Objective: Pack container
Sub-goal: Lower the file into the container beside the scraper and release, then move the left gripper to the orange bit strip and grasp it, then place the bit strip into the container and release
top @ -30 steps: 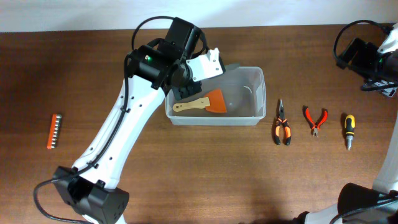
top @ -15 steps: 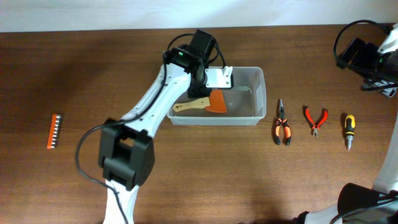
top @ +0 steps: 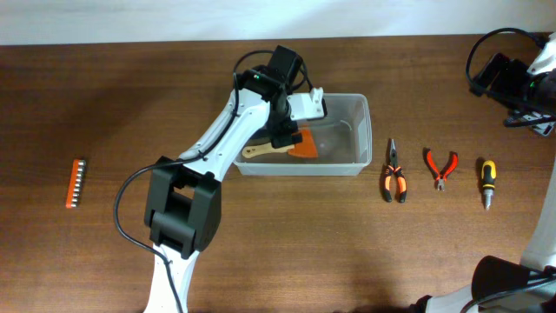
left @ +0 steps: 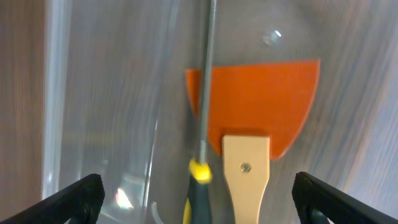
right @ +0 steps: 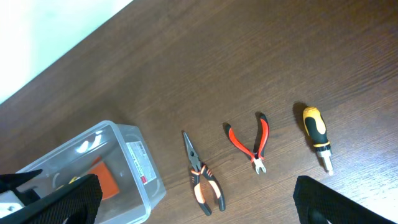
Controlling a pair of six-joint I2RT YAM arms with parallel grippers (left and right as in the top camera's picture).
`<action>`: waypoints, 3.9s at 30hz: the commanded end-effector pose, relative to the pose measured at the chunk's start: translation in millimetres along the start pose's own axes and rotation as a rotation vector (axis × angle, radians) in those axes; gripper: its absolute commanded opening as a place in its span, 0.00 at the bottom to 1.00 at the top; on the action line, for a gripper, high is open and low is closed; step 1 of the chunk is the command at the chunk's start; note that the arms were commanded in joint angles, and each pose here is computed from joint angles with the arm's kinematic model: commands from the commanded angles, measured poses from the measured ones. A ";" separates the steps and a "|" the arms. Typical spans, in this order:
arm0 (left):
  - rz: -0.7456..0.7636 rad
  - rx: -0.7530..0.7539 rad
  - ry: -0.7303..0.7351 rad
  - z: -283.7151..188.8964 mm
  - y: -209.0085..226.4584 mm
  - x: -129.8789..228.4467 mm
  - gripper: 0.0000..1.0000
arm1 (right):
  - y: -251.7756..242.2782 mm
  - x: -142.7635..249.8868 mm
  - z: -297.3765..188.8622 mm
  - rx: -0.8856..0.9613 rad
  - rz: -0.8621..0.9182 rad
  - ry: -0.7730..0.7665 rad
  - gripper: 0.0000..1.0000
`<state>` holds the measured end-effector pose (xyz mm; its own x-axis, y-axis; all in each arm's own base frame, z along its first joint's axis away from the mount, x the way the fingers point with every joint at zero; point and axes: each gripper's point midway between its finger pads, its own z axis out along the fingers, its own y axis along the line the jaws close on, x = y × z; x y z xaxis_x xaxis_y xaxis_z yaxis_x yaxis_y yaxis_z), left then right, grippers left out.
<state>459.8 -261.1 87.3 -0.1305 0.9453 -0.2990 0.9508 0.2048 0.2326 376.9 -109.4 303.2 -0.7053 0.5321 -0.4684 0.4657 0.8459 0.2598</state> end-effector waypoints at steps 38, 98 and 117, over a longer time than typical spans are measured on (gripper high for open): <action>-1.462 -0.030 0.477 -119.6 13.0 459.5 0.84 | -1.3 1.4 2.4 0.007 0.006 0.008 0.99; -0.731 -0.160 0.258 -147.9 110.7 205.7 0.02 | -5.7 17.8 1.7 0.025 0.016 0.075 0.99; 0.287 -0.028 0.030 -71.6 -3.5 -60.6 0.02 | -5.1 15.5 1.8 0.023 0.015 0.065 0.99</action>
<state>447.4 -285.4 193.8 0.0199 0.9749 -0.2218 0.9379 0.0586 0.3419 363.5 -104.6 295.0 -0.7333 0.5423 -0.4100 0.4819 0.8401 0.2491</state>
